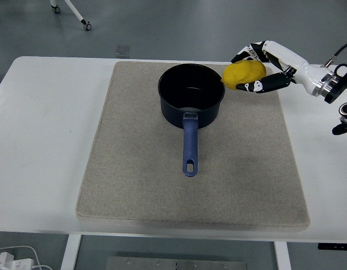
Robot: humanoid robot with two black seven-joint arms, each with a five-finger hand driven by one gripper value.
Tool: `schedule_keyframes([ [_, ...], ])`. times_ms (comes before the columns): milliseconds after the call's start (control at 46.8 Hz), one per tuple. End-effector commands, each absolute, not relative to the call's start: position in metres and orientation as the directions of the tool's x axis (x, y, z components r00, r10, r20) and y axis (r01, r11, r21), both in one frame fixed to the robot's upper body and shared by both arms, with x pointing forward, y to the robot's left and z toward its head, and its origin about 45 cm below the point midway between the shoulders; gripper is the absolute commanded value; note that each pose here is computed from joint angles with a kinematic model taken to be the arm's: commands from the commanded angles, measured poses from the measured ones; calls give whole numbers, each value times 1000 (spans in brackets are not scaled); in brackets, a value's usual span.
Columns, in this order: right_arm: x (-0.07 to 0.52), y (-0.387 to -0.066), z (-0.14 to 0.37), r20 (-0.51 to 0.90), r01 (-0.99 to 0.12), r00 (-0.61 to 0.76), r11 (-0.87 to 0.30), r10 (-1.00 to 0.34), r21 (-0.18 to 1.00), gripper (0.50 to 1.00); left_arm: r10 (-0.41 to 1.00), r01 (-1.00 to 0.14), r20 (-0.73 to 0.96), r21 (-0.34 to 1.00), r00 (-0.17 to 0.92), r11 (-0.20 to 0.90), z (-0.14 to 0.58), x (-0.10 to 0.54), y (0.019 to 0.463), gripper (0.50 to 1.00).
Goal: Put the potato in the blue pot
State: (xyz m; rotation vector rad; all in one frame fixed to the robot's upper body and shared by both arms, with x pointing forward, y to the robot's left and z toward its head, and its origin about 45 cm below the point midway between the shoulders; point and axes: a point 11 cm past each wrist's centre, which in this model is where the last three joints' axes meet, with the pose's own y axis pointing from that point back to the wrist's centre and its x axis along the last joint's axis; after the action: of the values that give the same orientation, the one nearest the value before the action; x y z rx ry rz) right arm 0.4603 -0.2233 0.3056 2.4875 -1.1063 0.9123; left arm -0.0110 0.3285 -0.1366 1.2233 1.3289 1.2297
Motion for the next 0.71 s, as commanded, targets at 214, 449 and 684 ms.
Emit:
schedule_keyframes([
  [214, 472, -170, 315, 652, -697, 537, -717, -536, -15, 500, 997, 75, -1, 997, -82, 8, -137, -10, 328, 999],
  [449, 477, -135, 301, 631, -686, 560, -727, -538, -11, 500, 997, 75, -1, 997, -83, 8, -137, -10, 328, 999],
  [684, 478, -110, 288, 615, -679, 578, -734, -536, -2, 500, 996, 75, 0, 997, -87, 7, -137, -11, 329, 999],
])
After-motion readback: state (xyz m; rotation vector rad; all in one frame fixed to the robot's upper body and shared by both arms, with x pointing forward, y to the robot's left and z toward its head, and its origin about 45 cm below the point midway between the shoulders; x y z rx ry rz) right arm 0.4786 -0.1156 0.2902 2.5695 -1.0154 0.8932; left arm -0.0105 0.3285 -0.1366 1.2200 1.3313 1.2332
